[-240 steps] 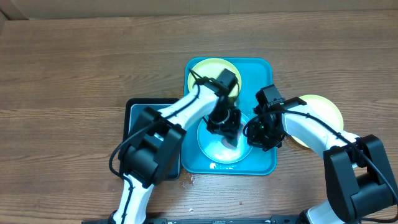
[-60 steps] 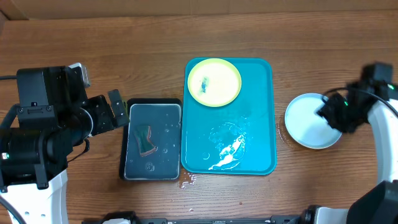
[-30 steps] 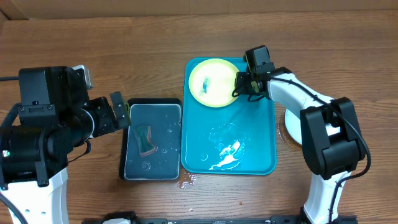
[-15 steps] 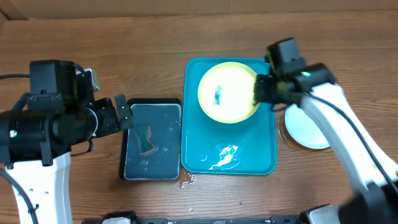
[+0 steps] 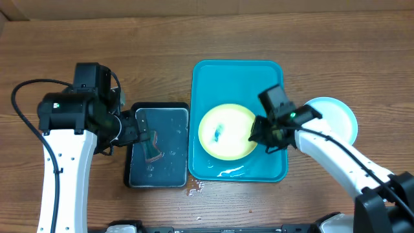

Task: Clean dirty plates on tray and stack at the side
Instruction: 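Grasp the sponge from the black tray with the left gripper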

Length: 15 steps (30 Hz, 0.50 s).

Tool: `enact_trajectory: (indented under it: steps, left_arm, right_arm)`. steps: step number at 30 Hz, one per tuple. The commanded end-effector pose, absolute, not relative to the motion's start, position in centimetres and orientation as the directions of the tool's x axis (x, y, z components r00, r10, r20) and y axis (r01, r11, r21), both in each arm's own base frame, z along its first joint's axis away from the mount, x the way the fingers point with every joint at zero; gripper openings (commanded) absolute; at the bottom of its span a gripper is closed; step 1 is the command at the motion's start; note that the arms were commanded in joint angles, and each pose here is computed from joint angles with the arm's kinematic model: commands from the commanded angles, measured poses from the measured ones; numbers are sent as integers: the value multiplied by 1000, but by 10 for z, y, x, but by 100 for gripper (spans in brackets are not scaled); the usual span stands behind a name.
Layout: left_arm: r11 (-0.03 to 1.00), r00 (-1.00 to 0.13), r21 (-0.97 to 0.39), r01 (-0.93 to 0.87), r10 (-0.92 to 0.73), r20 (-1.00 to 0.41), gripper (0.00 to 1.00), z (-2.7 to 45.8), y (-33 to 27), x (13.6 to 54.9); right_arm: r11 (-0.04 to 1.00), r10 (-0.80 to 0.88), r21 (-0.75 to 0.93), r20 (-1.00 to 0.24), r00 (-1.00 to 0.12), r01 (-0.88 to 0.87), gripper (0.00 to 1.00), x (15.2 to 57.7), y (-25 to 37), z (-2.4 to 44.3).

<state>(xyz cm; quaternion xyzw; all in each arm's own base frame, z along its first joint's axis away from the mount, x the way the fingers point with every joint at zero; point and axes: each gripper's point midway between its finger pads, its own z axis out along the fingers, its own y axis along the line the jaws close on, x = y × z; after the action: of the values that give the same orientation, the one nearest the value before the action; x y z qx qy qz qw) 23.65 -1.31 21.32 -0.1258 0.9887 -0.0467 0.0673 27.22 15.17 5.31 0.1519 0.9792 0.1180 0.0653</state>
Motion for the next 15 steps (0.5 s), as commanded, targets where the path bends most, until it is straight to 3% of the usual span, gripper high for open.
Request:
enact_trajectory:
  steps: [1,4,7,8,15]
  left_arm:
    - [965,-961,-77,-252,-259,-98,95,194,-10,234]
    - [963,-962,-104,-249,-258,-87,96,173,-15,239]
    - [963,-963,-106,-250,-258,-77,92,145,-16,240]
    - [963,-964,-104,-250,-258,-70,90,135,-16,240]
    - [957,-963,-115,-265,-269,-21,79,69,-21,239]
  right_arm:
    - [875,434,262,-50,-899,408,4,265,145,32]
    - [896,372,288,-76,-925,337,8,269,149,30]
    - [923,253,316,-75,-965,218,36,265,158,38]
    - [929,247,301,-68,-967,216,39,262,156,40]
    - [947,229,261,-141,-963,187,41,260,141,79]
